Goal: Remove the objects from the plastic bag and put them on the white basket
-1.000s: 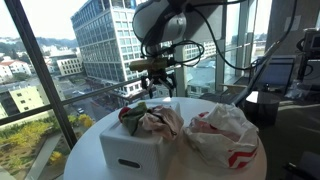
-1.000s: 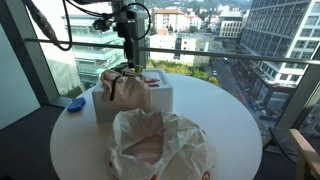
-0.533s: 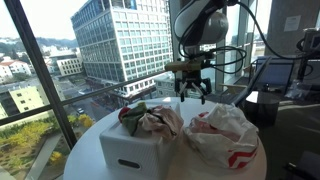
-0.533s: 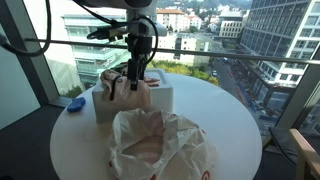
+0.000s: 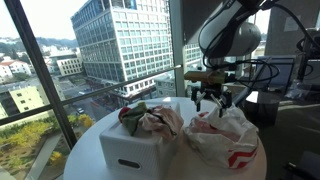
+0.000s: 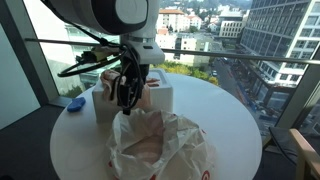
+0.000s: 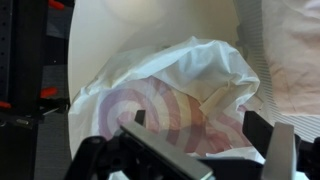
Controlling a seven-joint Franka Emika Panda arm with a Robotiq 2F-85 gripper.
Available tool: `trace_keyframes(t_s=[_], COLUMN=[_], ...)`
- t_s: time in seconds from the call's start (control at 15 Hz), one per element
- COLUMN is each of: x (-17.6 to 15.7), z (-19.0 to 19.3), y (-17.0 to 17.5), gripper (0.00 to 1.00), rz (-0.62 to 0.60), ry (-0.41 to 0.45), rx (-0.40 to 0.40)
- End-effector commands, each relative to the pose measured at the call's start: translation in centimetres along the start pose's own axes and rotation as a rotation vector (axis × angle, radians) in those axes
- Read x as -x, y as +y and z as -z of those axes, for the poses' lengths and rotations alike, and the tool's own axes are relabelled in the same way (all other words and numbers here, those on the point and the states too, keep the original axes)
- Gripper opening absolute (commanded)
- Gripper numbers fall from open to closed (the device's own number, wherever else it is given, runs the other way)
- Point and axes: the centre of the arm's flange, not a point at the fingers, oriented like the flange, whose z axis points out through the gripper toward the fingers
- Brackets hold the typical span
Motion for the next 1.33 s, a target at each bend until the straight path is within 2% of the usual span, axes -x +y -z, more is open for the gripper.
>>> trace_keyframes(t_s=[0.0,0.6,0.93,1.27], x=[-0.1,-3.8,-6.9,-8.6], z=[-0.5,-9.3,-12.9,-14.2], y=[-0.2,-1.8,-2.9,-3.1], gripper=[1.0,1.0,1.0,1.0], rz=[0.012,-0.027,-0.084,-0.145], ry=[-0.01,0.038,0.161,0.283], rx=[0.005,0.049,-0.017,-0.067])
